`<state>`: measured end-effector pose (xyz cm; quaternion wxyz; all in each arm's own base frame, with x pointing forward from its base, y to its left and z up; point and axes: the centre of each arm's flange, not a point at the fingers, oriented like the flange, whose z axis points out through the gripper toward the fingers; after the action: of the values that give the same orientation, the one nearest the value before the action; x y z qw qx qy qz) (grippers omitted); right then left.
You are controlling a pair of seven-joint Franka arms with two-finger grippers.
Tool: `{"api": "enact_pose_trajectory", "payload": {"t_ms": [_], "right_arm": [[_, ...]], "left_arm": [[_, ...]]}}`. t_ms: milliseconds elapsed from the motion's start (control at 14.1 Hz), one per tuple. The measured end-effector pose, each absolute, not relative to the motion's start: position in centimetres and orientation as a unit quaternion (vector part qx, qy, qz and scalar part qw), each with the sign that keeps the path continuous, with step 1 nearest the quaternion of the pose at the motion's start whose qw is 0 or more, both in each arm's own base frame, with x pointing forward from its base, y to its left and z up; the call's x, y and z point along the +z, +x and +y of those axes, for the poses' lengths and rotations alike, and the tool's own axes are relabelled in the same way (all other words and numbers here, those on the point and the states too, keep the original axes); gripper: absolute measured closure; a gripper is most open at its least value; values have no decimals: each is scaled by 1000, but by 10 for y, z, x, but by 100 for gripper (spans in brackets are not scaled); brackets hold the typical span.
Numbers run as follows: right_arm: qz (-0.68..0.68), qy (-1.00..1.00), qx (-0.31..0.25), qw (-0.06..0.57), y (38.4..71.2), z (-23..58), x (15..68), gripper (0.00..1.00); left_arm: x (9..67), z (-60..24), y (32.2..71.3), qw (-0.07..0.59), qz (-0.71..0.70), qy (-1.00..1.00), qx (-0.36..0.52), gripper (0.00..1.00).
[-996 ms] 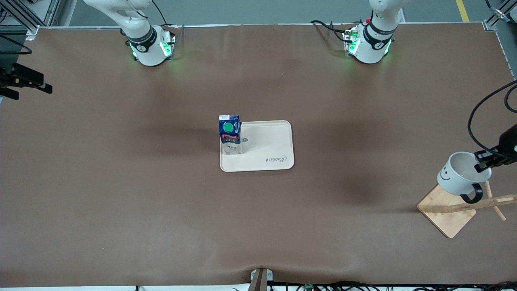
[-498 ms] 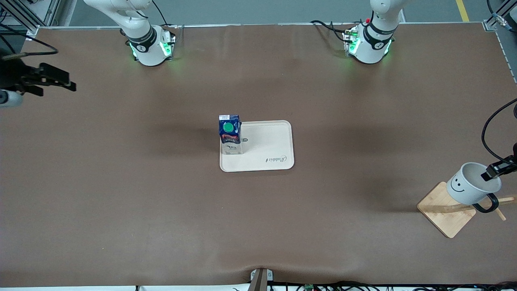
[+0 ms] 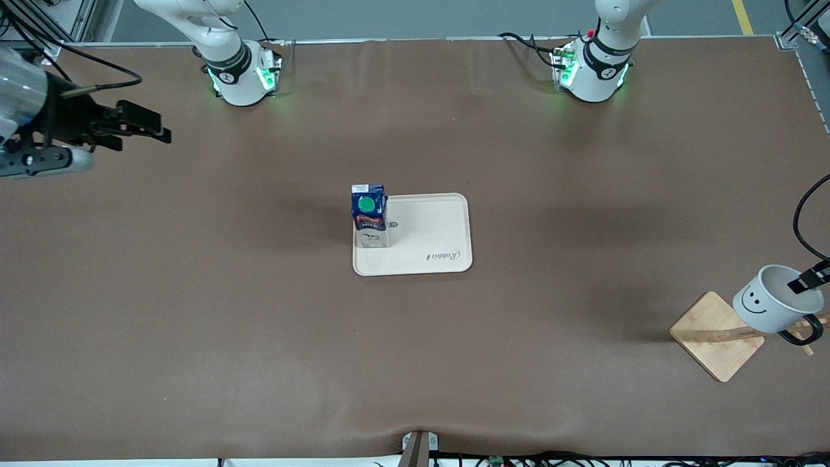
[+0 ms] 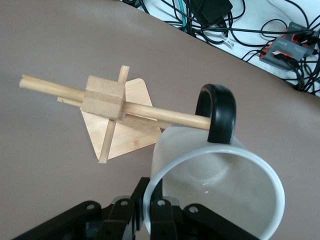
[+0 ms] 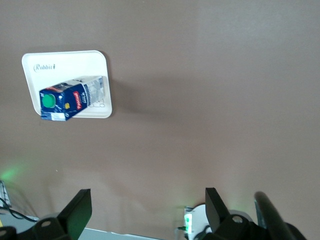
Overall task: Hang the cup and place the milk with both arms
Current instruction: 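Hang the mug handle on the peg while the right gripper reaches out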
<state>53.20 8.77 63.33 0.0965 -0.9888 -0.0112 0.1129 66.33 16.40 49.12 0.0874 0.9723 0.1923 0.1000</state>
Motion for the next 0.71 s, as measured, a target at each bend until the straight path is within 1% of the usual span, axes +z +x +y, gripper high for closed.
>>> {"api": "enact_pose_trajectory", "payload": {"t_ms": [213,356,427,640,711], "right_arm": [[-1,-990,107,92,529,135,628,0],[10,-991,98,91,525,171,623,0],[11,-991,92,92,523,189,618,0],[16,-992,82,95,517,227,602,0],[17,-992,79,97,516,237,597,0]], "left_arm": [[479,180,662,98,206,969,92,93],[476,178,663,99,205,970,90,90],[477,175,664,100,203,970,91,83],[484,157,669,104,190,972,95,51],[488,148,671,101,182,973,97,41]]}}
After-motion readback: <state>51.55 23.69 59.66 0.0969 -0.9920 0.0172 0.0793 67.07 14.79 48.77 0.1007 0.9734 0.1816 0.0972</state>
